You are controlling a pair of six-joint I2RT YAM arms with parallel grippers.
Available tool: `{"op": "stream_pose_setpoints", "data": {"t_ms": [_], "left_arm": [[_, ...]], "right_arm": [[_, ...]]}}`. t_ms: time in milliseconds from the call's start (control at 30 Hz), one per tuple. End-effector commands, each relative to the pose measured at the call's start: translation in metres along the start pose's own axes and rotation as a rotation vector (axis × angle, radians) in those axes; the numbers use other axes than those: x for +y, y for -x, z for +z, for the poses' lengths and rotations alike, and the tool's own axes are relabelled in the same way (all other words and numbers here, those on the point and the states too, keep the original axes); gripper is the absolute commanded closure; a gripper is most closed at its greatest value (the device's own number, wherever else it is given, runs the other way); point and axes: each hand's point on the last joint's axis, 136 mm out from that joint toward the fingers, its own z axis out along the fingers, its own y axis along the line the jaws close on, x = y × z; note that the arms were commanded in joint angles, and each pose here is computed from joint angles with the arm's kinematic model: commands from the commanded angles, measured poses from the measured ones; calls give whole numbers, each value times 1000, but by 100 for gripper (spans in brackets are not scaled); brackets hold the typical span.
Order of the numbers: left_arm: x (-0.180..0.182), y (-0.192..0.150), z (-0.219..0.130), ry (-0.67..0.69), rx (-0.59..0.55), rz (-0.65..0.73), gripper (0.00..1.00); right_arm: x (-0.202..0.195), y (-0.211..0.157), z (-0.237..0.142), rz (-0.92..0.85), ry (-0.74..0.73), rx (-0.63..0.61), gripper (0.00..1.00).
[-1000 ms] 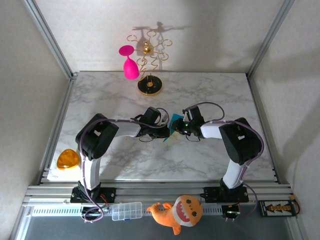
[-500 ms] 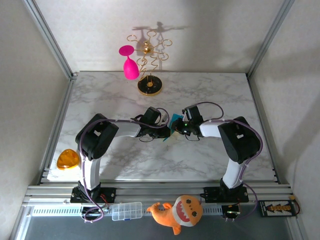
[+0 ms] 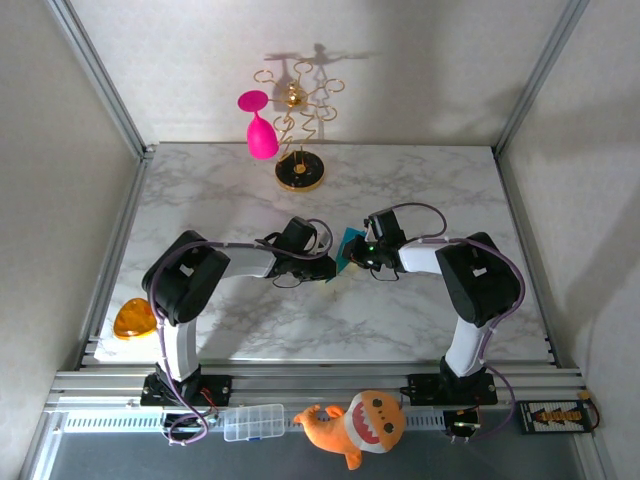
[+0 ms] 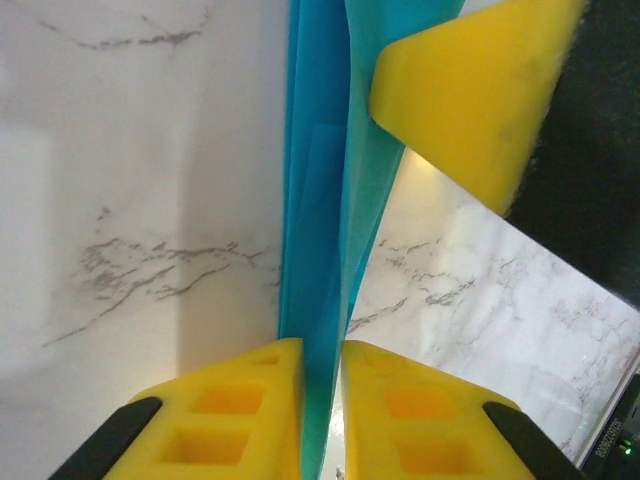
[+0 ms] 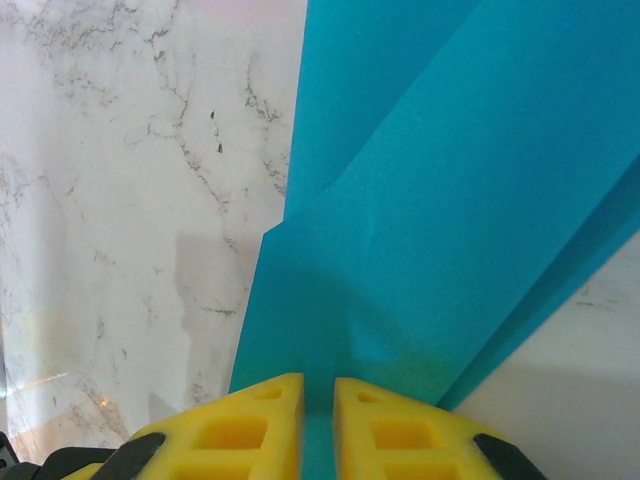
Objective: Fold a paper plane with a square sheet of paper (pick it up from the middle)
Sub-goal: Fold the wing for the fifth time at the center of the table.
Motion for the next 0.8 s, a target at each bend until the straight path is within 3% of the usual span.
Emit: {"op": "stream_pose_setpoints", "data": {"t_ms": [0, 467, 767], "left_arm": [[10, -11, -8, 36, 31, -46, 83], [-9, 5, -21, -14, -26, -48, 79], [-3, 0, -17, -20, -10, -73, 89]], "right_arm": [[-32, -10, 9, 31, -122, 27, 83], [-28, -10, 8, 8, -101, 29, 83], [-26, -10, 8, 3, -93, 28, 83]]}}
